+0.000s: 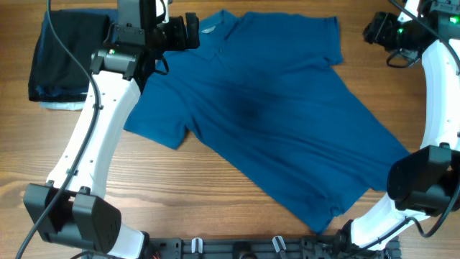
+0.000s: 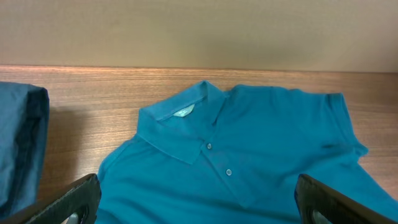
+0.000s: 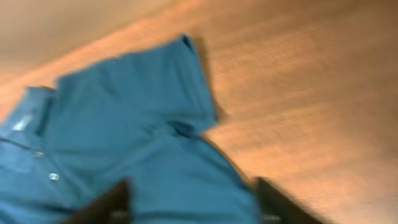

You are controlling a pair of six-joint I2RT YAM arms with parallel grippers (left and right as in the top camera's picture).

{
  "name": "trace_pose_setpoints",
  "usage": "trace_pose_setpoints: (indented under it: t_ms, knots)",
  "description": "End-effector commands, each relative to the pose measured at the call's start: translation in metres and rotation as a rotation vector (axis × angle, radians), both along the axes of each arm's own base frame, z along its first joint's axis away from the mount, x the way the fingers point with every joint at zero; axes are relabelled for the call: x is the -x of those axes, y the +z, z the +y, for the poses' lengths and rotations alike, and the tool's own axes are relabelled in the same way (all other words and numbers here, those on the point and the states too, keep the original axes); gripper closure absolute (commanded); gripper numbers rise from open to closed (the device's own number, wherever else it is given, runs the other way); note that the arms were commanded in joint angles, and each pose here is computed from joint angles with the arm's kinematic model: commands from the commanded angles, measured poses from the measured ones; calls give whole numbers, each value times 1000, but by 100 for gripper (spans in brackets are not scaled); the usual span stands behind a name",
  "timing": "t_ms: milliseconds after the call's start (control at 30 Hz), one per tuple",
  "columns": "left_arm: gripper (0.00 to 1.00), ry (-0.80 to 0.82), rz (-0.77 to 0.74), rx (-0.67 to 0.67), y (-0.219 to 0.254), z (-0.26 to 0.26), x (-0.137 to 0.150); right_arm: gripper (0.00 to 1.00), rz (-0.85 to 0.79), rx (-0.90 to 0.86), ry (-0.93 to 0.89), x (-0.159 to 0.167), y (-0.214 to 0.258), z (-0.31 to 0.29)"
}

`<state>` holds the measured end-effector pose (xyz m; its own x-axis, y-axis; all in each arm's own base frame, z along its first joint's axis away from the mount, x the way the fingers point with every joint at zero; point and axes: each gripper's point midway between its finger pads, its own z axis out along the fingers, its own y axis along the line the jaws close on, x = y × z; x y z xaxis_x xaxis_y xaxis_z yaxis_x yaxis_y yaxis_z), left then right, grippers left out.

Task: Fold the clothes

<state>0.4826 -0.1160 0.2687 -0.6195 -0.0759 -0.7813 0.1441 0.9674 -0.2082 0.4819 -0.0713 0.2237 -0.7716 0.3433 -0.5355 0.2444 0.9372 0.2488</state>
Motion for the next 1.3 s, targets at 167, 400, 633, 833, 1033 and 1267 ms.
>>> trace_pose_setpoints:
  t_ms: [167,400,633,833,1033,1267]
  knots:
    - [0,9,11,1,-5,2,-1,96,65,-82,140,-33,-65,48]
    - [0,9,11,1,-5,2,-1,96,178,-102,145,-57,-173,49]
    - [0,9,11,1,-5,2,-1,96,214,-43,108,-59,-200,38]
    - [0,9,11,1,-5,2,-1,96,260,-12,80,-53,-224,30]
    - [0,9,11,1,-5,2,-1,96,271,-25,61,-56,-245,32]
    - [0,9,11,1,-5,2,-1,96,234,72,11,-71,-270,12]
